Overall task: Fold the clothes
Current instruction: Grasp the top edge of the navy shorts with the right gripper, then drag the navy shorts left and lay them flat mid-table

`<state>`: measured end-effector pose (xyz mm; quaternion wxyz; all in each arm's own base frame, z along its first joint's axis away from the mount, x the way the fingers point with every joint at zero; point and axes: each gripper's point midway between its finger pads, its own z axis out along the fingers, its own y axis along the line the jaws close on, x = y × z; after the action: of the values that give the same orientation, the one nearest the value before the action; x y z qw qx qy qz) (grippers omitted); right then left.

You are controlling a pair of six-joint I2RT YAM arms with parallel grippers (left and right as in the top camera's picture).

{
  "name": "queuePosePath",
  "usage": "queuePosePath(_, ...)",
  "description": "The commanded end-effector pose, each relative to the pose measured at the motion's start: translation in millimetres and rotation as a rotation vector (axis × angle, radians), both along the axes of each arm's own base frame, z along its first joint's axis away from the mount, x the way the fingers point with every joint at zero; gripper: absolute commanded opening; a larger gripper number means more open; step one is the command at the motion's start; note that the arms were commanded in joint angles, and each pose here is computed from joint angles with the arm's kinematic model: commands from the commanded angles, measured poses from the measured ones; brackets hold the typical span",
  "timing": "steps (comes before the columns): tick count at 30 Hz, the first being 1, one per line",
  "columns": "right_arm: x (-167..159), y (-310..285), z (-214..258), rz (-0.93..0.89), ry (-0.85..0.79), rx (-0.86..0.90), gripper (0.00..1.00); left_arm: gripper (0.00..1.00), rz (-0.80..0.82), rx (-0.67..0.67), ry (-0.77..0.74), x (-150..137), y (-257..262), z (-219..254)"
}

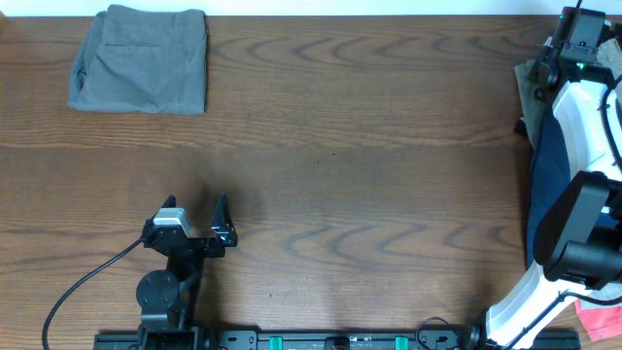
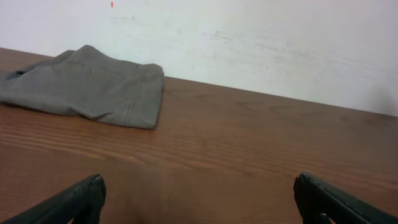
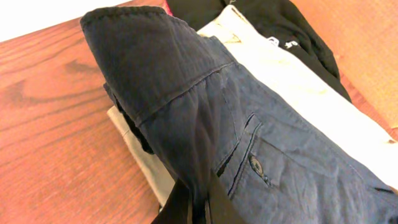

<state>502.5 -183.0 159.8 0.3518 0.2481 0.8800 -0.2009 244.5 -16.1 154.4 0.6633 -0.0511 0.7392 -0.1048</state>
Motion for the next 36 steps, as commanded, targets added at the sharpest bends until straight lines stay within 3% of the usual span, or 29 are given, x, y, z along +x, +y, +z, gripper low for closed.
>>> queuePosePath(1,6.3,24.0,17.3,0.049,-0.045,0.035,0.01,0.98,-0.019,0.016,0.046,-1.0,-3.1,-15.4)
queuePosePath(10,21.1,106.0,4.5,0.266,-0.02,0.167,0.01,0.98,-0.019,0.016,0.046,-1.0,-3.1,-15.4)
queuePosePath(22,15.6,279.9,-16.9,0.637,0.054,0.284,0.01,0.98,-0.019,0.016,0.046,-1.0,-3.1,-15.4)
queuePosePath(29,-20.5,398.9,-44.4,0.838,0.137,0.405,0.01,0.98,-0.019,0.016,0.046,-1.0,-3.1,-15.4)
queuePosePath(36,-88.0,511.1,-46.6,1.1,0.213,0.526,0.01,0.98,-0.019,0.016,0.046,-1.0,-3.1,-15.4)
